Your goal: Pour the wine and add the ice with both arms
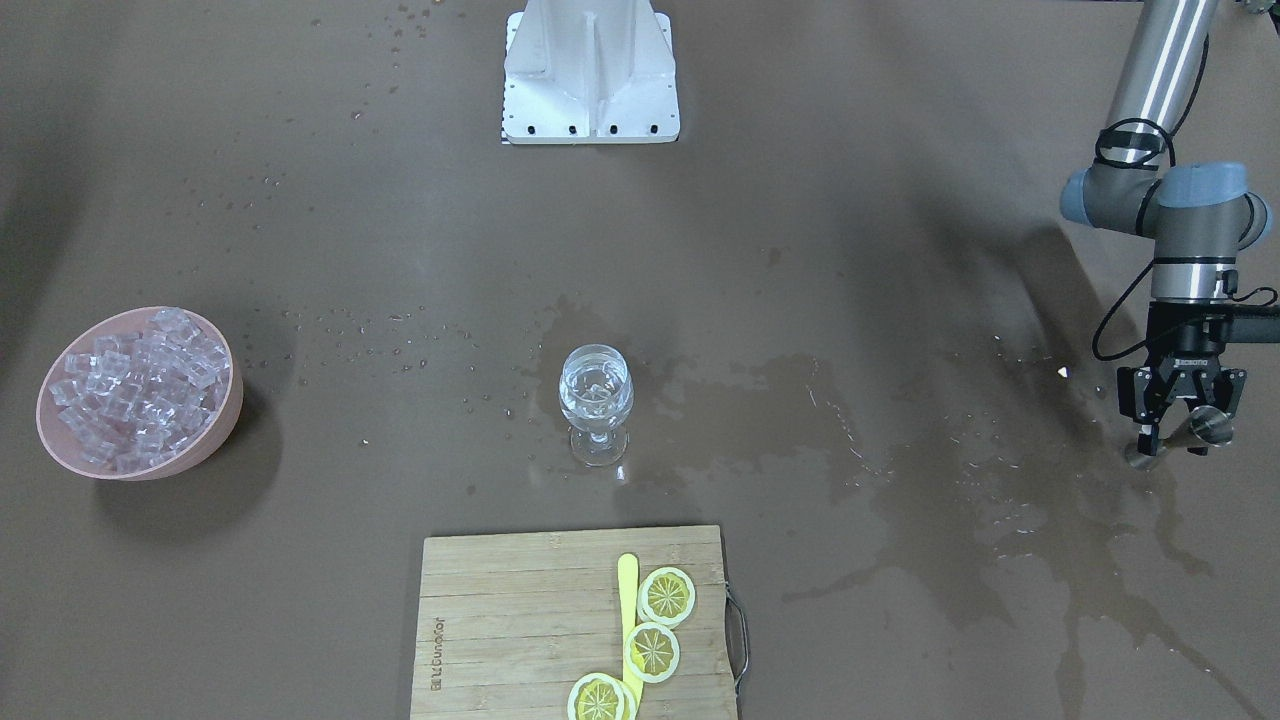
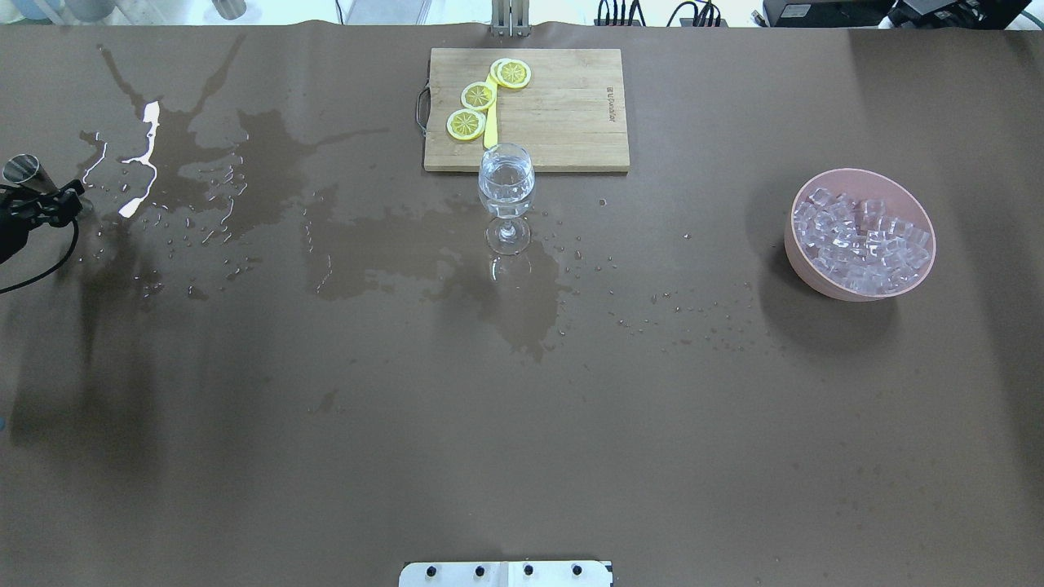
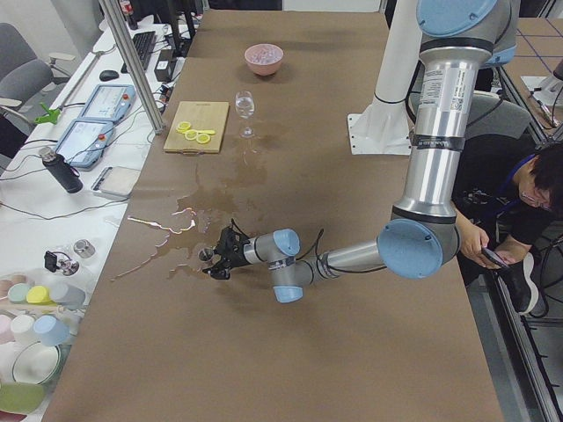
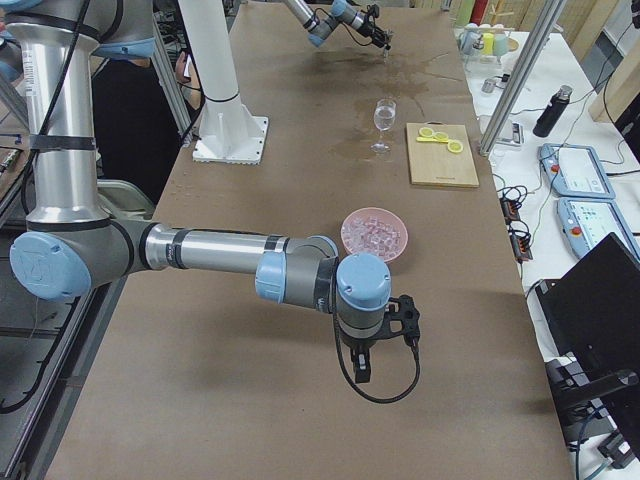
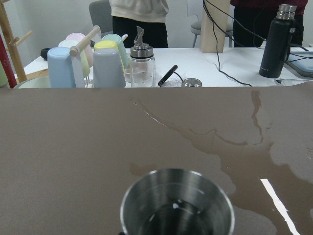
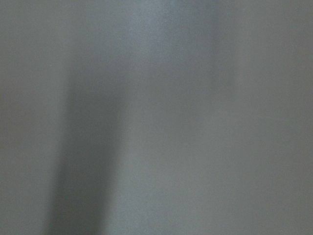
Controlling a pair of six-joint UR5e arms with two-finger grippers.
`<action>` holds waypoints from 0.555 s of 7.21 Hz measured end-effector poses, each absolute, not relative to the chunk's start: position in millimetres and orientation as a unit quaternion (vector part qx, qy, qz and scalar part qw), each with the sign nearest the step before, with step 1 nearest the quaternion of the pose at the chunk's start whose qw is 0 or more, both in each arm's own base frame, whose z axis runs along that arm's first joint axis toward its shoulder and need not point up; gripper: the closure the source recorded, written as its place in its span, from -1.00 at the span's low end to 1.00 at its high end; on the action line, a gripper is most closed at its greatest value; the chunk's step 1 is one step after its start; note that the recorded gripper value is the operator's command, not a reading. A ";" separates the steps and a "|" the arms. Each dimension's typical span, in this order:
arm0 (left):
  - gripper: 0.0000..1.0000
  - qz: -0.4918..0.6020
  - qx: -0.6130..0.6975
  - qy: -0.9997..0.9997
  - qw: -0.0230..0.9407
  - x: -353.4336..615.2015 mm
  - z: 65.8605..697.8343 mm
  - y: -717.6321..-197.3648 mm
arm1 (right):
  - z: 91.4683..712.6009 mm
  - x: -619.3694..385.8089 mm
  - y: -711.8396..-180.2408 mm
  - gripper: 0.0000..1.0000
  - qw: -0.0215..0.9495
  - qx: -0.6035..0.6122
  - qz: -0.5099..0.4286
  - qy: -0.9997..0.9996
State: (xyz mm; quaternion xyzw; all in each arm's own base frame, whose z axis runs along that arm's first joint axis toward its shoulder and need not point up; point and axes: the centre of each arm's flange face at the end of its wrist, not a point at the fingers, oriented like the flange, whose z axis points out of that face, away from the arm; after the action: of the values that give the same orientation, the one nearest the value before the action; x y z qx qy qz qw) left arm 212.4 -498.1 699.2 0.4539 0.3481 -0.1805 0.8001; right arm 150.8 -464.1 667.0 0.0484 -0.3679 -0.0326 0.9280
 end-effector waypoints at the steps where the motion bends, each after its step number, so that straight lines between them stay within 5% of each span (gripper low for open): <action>1: -0.52 -0.178 0.452 0.351 0.801 207.5 700.1 -491.4 | 673.7 156.2 -461.1 -1.00 0.928 0.044 -0.024 -0.368; 4: -0.66 -0.172 0.446 0.360 0.801 197.0 698.7 -477.1 | 676.8 161.5 -460.6 -1.00 0.929 0.040 -0.012 -0.368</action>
State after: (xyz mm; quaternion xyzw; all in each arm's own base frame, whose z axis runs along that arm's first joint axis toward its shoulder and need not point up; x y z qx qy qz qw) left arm 197.0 -477.1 698.7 0.4465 0.3597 -0.1725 0.8009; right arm 161.5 -460.6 676.8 0.0404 -0.3677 -0.0119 0.9290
